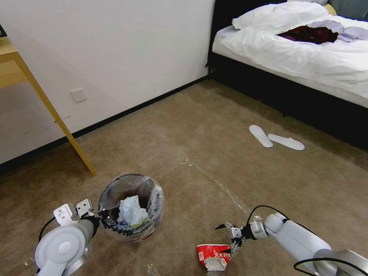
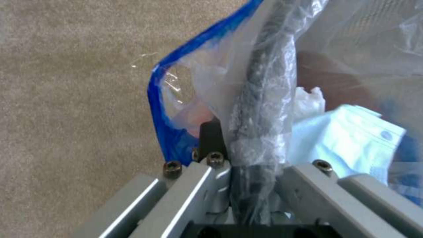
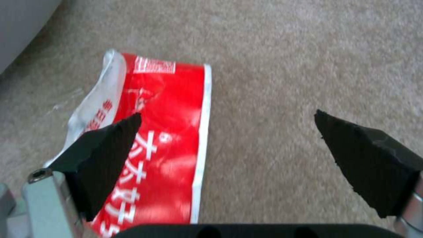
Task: Pick up the trash bin and place the garbage on the floor into it.
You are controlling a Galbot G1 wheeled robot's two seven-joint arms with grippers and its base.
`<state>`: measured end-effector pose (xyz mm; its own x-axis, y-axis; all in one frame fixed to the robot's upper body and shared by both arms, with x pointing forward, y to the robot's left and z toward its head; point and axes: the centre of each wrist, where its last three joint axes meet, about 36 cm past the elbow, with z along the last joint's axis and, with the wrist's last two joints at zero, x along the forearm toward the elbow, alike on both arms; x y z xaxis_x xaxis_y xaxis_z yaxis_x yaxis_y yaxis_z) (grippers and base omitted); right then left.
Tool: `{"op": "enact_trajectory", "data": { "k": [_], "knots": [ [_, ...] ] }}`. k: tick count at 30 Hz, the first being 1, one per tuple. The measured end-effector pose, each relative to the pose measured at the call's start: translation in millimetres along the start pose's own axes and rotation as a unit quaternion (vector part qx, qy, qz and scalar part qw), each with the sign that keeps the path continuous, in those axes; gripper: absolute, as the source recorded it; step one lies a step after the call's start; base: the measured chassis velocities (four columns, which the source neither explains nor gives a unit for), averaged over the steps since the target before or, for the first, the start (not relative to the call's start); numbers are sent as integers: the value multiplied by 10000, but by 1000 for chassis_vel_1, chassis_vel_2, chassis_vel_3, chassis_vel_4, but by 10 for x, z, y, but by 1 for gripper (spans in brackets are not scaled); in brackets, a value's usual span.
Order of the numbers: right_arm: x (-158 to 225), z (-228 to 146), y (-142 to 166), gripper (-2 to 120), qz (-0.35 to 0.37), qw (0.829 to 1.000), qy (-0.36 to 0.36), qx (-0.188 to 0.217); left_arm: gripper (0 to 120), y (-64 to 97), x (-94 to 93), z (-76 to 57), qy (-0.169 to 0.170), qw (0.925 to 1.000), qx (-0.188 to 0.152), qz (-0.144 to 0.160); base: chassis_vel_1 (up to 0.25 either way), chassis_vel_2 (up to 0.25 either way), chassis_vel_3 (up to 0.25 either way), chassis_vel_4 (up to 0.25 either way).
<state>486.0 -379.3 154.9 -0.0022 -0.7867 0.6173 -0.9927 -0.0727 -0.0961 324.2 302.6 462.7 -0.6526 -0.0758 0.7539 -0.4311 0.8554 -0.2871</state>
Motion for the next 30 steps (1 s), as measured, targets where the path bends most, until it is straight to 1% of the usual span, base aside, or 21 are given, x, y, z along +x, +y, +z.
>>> {"op": "enact_trajectory", "data": {
  "k": [3, 10, 14, 30],
  "knots": [
    [-101, -37, 2, 100, -7, 10000, -81, -24, 0, 1, 0, -2, -1, 10000, 0, 0, 0, 0, 0, 0],
    [-170, -79, -5, 100, 37, 9997, -228, -77, 0, -3, -3, 5, 11, 10000, -4, 5, 0, 0, 0, 0],
    [-204, -123, 1, 100, 76, 9989, -418, -211, 0, -10, -6, 18, 30, 10000, -11, 13, 0, 0, 0, 0],
    [-488, -178, 151, 100, 30, 9966, -678, -470, 0, -9, 13, 22, 19, 10000, -18, 13, 0, 0, 0, 0]
  ]
}}
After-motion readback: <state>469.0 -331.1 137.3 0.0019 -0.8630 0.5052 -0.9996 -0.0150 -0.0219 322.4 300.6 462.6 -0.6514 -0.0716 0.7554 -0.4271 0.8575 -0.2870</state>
